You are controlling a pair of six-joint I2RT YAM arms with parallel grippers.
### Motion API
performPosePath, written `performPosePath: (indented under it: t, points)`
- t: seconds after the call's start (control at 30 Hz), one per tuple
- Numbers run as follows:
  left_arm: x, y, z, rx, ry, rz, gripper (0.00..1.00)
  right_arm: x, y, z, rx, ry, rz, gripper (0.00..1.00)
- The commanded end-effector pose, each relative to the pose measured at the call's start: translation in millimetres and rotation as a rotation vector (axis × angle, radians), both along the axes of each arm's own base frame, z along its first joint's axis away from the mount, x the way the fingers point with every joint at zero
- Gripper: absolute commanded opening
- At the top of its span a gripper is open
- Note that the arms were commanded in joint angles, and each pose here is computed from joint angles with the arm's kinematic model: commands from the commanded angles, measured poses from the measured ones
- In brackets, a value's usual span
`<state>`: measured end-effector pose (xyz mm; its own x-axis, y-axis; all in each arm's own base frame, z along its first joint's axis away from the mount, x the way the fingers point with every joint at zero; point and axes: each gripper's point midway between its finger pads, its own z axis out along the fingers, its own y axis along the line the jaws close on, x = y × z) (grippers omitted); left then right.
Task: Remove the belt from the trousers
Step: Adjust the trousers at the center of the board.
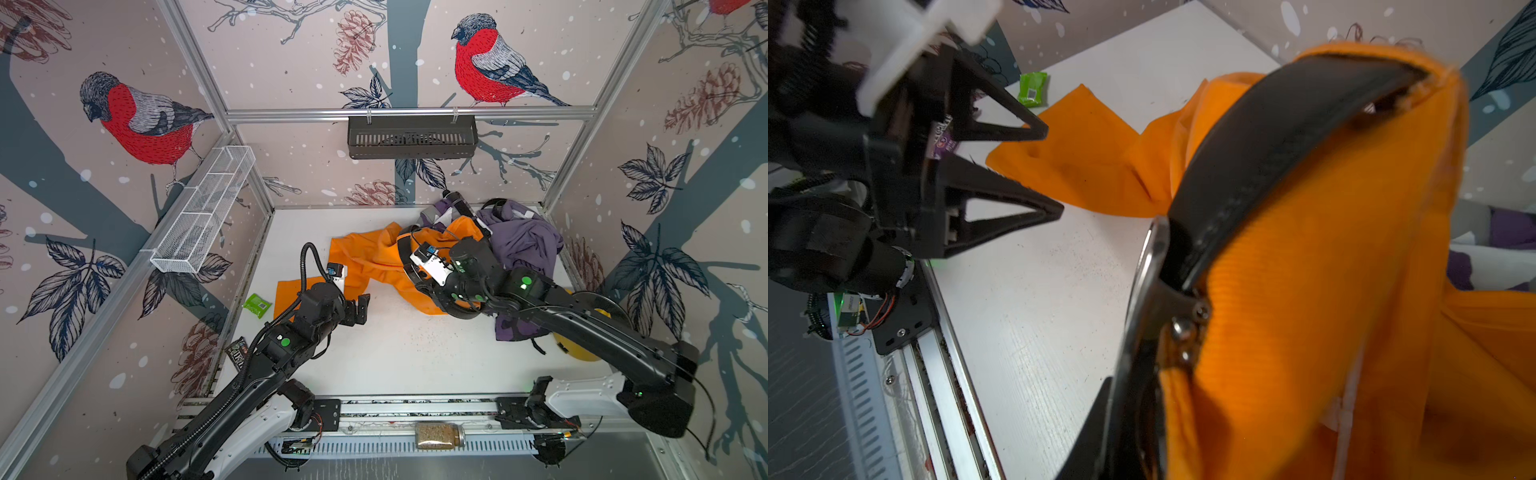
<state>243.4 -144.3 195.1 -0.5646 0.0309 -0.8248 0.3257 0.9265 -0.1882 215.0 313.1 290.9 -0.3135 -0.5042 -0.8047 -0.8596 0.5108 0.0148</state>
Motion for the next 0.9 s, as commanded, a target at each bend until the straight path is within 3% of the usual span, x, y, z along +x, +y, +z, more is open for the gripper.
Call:
performPosePath:
  t: [0.0,0.13,0.3,0.47,0.53,0.63,0.7,0.73,0.77,0.8,0.83,0.87]
  points:
    - [4,-34,16,0.026,-0.135,-0.136,0.99,0,-5,45,0.084,-0.077,0.024,0.02]
    - [14,-59,14,0.127,-0.227,-0.174,0.99,-1,-8,71,0.127,-0.114,0.032,0.02]
    - [27,-91,18,0.065,-0.359,-0.257,0.99,-2,-11,94,0.165,-0.146,0.042,0.02]
    - [62,-123,-1,0.055,-0.381,-0.238,0.99,-8,-14,116,0.208,-0.174,0.066,0.02]
    - [90,-124,-9,0.109,-0.4,-0.128,0.99,-9,-15,123,0.226,-0.183,0.069,0.02]
    - [135,-105,-12,0.196,-0.411,0.155,0.99,-11,-16,128,0.24,-0.181,0.071,0.02]
    - [149,-116,0,0.194,-0.476,0.143,0.99,-15,-17,132,0.254,-0.181,0.081,0.01]
    - [154,-123,9,0.178,-0.509,0.124,0.95,-16,-18,133,0.26,-0.183,0.079,0.01]
    - [158,-130,15,0.163,-0.527,0.092,0.77,-17,-19,134,0.261,-0.186,0.077,0.01]
    - [163,-133,23,0.146,-0.538,0.087,0.51,-16,-21,135,0.26,-0.193,0.068,0.01]
    - [165,-132,31,0.128,-0.548,0.101,0.06,-14,-23,137,0.257,-0.201,0.06,0.01]
    - [164,-129,42,0.11,-0.566,0.117,0.0,-13,-25,138,0.253,-0.209,0.049,0.01]
